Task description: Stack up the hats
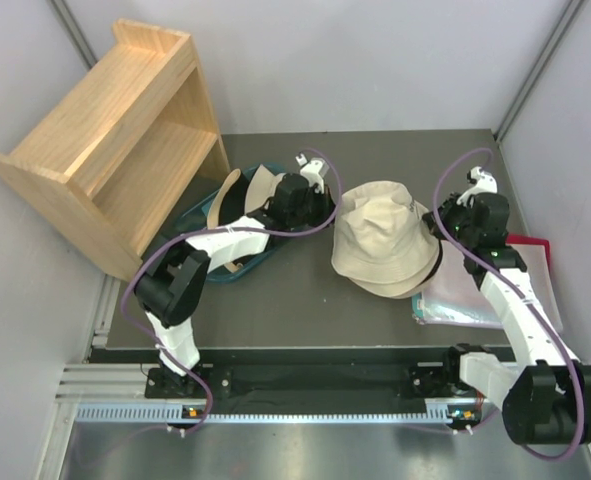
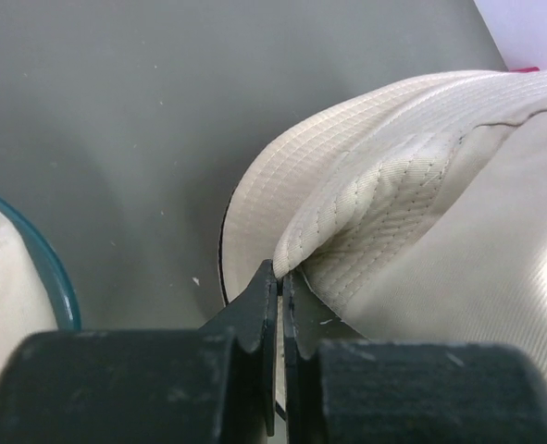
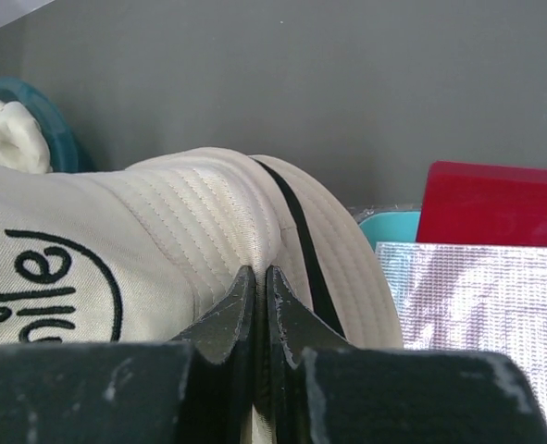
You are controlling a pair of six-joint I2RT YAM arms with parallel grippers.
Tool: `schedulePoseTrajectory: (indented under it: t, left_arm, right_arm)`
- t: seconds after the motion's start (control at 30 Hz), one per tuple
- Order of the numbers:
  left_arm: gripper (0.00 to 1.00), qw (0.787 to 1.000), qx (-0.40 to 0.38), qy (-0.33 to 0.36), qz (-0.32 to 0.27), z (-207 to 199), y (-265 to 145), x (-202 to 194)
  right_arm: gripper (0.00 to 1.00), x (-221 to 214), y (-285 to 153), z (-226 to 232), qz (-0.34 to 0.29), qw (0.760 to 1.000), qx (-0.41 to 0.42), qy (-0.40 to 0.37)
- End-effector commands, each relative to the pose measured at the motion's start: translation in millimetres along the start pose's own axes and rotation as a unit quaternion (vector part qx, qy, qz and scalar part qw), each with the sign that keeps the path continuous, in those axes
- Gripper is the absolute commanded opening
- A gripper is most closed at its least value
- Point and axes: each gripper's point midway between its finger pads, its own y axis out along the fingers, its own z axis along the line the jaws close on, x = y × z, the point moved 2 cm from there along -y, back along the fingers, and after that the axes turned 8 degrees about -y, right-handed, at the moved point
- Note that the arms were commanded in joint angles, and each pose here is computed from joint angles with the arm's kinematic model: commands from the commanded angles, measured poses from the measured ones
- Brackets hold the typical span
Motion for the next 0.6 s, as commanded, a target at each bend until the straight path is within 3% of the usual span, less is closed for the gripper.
schedulePoseTrajectory:
  t: [0.0,0.07,0.1,0.17,0.2,0.3,0.4,0.57]
  left_arm:
    - [0.18,0.998,0.018,0.025,-0.053,-8,-30,40]
    - [0.37,0.997,0.025,0.035,-0.063,-13,-38,51]
    - [0.56,0.996,0.026,0.043,-0.077,-18,-47,62]
    - [0.68,0.994,0.043,0.050,-0.086,-17,-57,70]
    - [0.75,0.992,0.062,0.053,-0.095,-15,-68,77]
    - [0.87,0.985,0.111,0.049,-0.121,2,-95,90]
    - [0.94,0.978,0.150,0.037,-0.140,24,-125,100]
    - [0.99,0.964,0.226,0.007,-0.140,67,-165,87]
  right_arm:
    - [0.14,-18,-11,-24,0.033,0.997,-0.066,-0.004]
    - [0.27,-9,-15,-18,0.024,0.998,-0.058,-0.001]
    - [0.39,-5,-17,-19,0.020,0.998,-0.062,-0.001]
    - [0.53,7,-24,-20,0.011,0.997,-0.072,0.000]
    - [0.67,11,-27,-24,0.007,0.997,-0.080,0.004]
    - [0.86,26,-37,-33,-0.004,0.994,-0.106,0.006]
    - [0.96,41,-50,-45,-0.020,0.991,-0.134,0.009]
    - [1.00,51,-67,-61,-0.042,0.986,-0.161,0.018]
